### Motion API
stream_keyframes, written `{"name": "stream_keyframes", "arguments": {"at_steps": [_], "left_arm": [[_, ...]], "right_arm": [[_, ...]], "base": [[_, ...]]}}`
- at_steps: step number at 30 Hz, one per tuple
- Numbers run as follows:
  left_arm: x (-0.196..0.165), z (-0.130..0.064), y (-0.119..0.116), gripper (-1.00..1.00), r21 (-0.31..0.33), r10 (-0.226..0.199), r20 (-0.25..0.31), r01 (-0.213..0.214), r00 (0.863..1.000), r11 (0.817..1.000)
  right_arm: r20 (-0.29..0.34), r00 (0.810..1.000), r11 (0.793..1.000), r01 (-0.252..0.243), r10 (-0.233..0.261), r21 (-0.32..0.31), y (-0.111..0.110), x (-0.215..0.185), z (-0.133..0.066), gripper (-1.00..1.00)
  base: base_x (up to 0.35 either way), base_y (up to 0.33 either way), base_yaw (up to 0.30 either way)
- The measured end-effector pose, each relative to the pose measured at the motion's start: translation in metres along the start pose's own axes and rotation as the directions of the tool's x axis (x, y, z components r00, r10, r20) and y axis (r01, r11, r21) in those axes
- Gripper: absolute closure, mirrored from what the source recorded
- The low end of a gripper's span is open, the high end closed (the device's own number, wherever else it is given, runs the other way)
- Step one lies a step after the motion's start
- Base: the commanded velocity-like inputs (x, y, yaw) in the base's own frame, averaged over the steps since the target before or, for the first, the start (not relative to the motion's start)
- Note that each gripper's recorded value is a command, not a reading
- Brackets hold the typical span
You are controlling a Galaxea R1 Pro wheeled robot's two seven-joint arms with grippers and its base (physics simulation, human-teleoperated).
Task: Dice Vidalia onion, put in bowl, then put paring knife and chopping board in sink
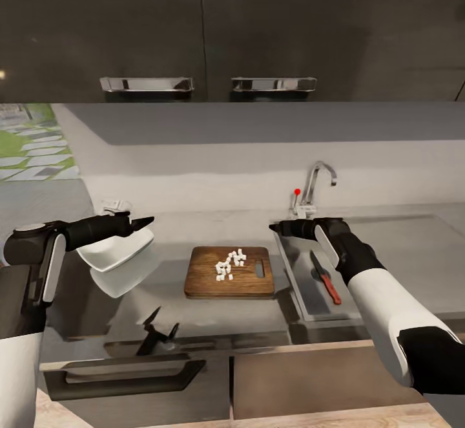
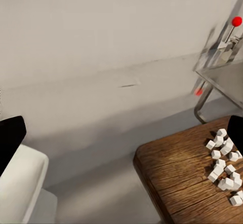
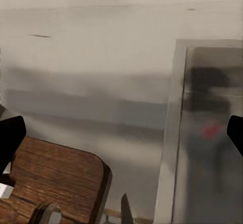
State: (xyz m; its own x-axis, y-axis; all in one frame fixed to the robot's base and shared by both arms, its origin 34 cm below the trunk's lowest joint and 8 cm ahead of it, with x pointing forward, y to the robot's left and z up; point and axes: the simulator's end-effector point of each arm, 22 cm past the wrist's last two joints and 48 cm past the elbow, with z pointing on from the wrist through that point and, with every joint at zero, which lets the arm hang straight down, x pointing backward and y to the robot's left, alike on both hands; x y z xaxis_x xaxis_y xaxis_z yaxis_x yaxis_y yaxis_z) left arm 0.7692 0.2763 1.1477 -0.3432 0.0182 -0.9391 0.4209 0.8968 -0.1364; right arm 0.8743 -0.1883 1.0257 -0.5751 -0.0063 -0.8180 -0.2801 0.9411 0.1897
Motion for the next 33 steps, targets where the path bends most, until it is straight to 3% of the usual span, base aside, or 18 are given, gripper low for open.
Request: {"name": "stream_keyframes", "arguments": {"at_steps": [13,19,26,33], "left_arm": [[0.000,0.000,-0.001,-1.00,0.001,0.001,-0.001,-0.001,1.000,1.000],[0.000,0.001,-0.003,-1.00,0.006,0.002,0.000,-0.002,1.000,1.000],[0.023,0.006,-0.012,-1.00,0.027,-0.025,-0.029,0.025,0.999,0.999],[0.035,0.012,-0.029,-1.00,0.055,-0.053,-0.034,0.055,0.998,0.997]], "right_arm": [[-0.001,1.000,1.000,-0.001,0.001,0.000,0.000,0.000,0.000,-1.00],[-0.001,1.000,1.000,0.000,0.000,0.006,-0.002,0.000,0.000,-1.00],[0.040,0.999,0.999,0.018,-0.019,0.039,-0.024,-0.017,-0.013,-1.00],[0.042,0.999,0.998,0.023,-0.026,0.057,-0.036,-0.014,-0.019,-1.00]], "base": [[0.000,0.270,0.000],[0.000,0.036,0.000],[0.000,0.000,0.000],[0.000,0.000,0.000]]}}
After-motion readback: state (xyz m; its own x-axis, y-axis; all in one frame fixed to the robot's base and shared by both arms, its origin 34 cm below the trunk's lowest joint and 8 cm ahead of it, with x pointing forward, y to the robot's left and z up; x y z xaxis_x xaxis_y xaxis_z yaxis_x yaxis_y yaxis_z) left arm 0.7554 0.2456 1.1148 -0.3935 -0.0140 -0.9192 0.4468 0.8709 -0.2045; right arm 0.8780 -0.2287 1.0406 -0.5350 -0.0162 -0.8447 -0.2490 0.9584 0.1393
